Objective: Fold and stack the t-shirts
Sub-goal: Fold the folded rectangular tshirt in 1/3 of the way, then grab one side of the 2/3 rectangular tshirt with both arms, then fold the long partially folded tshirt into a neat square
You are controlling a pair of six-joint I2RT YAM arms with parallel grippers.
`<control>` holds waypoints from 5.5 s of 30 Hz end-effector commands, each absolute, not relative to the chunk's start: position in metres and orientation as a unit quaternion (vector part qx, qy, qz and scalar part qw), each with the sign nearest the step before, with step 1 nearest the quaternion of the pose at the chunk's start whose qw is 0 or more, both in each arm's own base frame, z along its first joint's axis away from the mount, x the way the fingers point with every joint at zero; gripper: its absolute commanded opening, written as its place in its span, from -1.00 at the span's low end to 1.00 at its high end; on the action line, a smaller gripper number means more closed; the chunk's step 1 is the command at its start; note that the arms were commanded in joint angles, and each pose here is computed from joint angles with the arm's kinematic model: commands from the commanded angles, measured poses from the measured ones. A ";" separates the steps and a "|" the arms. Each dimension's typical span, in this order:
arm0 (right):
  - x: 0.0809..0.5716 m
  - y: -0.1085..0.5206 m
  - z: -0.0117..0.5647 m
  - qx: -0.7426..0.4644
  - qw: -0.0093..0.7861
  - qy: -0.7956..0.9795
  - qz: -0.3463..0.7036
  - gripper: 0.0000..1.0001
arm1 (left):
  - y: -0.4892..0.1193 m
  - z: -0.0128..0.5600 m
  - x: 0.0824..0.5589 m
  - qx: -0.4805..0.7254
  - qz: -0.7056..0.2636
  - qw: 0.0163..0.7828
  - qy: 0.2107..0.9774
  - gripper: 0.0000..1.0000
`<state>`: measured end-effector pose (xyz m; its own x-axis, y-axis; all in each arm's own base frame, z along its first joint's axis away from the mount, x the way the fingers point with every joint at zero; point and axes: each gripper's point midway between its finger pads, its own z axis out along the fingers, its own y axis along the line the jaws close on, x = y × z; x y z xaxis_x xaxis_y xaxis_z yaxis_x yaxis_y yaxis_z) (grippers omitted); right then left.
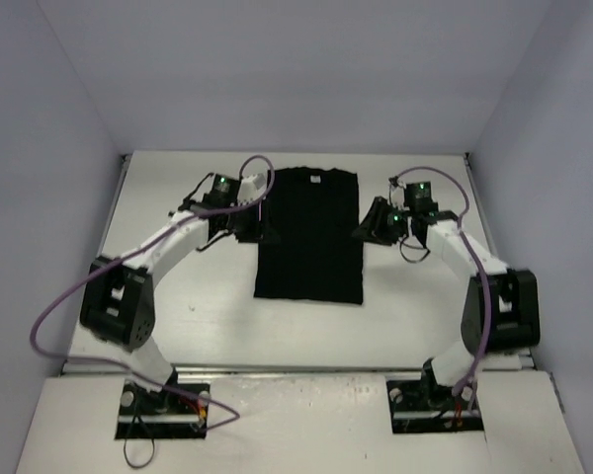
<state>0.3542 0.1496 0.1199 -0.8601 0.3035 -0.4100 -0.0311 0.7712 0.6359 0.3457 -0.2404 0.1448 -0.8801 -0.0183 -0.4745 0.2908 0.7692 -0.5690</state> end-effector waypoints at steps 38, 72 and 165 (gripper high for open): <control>0.260 0.176 0.043 0.023 0.163 0.935 0.315 -0.49 | -0.220 0.062 0.277 0.046 -0.346 0.150 0.925 -0.37; 0.248 0.085 0.069 0.169 0.249 0.946 0.117 0.01 | -0.190 0.075 0.265 -0.037 -0.214 0.186 0.958 0.15; 0.277 0.172 0.164 0.032 0.246 0.967 0.053 -1.00 | -0.191 0.192 0.248 0.013 -0.241 0.189 0.952 -1.00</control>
